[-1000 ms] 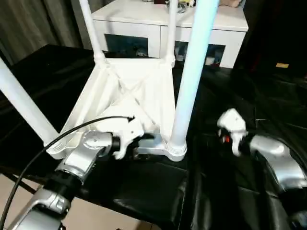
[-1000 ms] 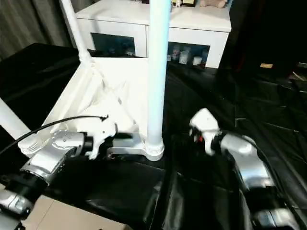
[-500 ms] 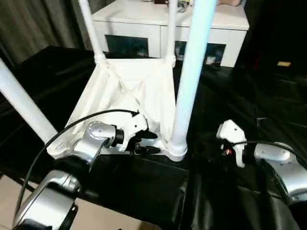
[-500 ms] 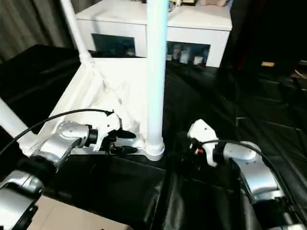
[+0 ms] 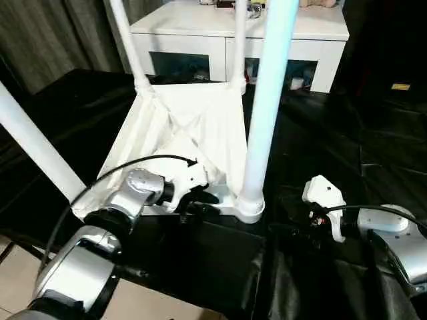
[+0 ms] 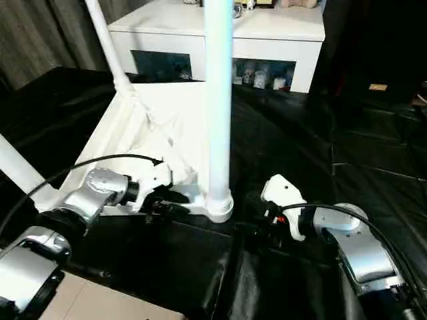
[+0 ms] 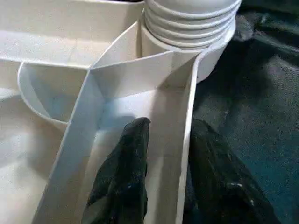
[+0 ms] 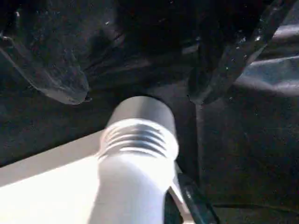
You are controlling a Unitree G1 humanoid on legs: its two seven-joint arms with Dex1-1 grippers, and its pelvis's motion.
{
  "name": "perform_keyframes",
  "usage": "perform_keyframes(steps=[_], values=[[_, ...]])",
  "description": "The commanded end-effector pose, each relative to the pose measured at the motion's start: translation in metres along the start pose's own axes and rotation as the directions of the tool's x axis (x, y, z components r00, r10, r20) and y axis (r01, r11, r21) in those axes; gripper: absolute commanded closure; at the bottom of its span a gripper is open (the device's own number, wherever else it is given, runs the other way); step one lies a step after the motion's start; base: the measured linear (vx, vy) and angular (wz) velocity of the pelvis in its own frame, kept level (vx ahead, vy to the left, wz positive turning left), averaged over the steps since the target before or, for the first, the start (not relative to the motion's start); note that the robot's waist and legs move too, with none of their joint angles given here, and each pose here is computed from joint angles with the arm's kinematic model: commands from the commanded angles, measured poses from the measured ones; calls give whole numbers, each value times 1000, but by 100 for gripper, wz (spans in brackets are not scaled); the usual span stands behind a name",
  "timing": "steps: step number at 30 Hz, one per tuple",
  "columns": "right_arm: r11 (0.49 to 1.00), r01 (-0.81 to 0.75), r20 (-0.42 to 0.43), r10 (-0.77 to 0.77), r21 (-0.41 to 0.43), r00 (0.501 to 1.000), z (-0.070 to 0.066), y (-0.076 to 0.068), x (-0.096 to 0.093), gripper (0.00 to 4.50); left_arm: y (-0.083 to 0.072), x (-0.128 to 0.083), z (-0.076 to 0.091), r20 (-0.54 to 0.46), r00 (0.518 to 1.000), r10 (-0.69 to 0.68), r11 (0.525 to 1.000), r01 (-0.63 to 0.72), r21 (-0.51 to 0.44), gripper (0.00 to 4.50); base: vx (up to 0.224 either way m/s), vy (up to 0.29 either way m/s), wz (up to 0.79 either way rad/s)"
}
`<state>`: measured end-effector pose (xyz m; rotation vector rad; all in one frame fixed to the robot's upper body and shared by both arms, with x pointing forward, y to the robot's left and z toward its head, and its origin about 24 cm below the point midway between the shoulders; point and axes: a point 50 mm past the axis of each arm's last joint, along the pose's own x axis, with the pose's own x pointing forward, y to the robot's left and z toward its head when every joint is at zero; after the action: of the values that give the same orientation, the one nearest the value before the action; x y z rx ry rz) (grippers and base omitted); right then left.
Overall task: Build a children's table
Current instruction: Rotate table base
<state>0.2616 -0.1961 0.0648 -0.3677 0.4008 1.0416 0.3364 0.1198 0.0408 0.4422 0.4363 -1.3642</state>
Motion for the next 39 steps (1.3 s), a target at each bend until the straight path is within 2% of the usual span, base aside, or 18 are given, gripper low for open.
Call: perform_keyframes(steps=[1,2,3,6,8,9,11,12,14,17,18,23,27,31,35,39], values=[[1000,-4,9,4,-23,1000,6,0,0,64,1,-2,-9,-48,998,31,999,-32,-23,342,0,0,0],[1000,-4,9,4,-23,1000,6,0,0,64,1,-2,-9,-50,998,29,999,-30,-24,342,0,0,0],[1000,2,13,-2,-25,1000,8,0,0,64,-1,-1,-13,-66,998,15,999,-17,-31,376,0,0,0],[1000,3,20,-3,-27,1000,10,-1,1,64,-3,-2,-18,-99,995,3,999,-7,-41,382,0,0,0],[1000,6,25,-6,-29,1000,12,-1,2,64,-4,-4,-23,-127,992,-4,999,-2,-44,419,0,0,0],[999,15,32,-14,-32,999,13,-2,2,64,-4,-5,-26,-138,990,-5,999,-2,-50,422,0,0,0],[999,36,50,-35,-31,998,14,-4,2,64,-5,-8,-29,-130,991,-11,997,1,-76,421,0,0,0],[999,44,56,-42,-30,998,15,-5,2,64,-6,-9,-29,-127,992,-15,997,4,-82,440,0,0,0],[997,74,99,-73,-1,992,19,-9,1,64,-9,-10,-30,-76,997,-13,992,3,-124,447,0,0,0],[997,73,137,-75,23,988,23,-8,0,64,-16,-8,-28,37,999,29,983,-22,-184,450,0,0,0],[998,59,139,-62,22,988,22,-6,0,64,-20,-6,-29,44,998,39,984,-31,-178,450,0,0,0],[1000,-8,141,5,16,990,20,5,8,64,-35,2,-32,34,994,105,984,-99,-148,450,11,-2,0],[999,-4,169,-2,38,986,24,5,18,47,-43,8,-30,61,990,128,978,-115,-177,450,0,0,0],[999,-18,173,11,39,985,26,8,28,8,-53,12,-23,89,989,119,981,-104,-163,450,0,0,0],[1000,-5,160,5,2,987,28,8,38,3,-61,11,-19,104,991,86,985,-69,-157,450,0,0,0],[1000,3,138,-2,-8,990,29,4,45,3,-61,6,-18,80,994,75,987,-62,-151,450,0,0,0]])
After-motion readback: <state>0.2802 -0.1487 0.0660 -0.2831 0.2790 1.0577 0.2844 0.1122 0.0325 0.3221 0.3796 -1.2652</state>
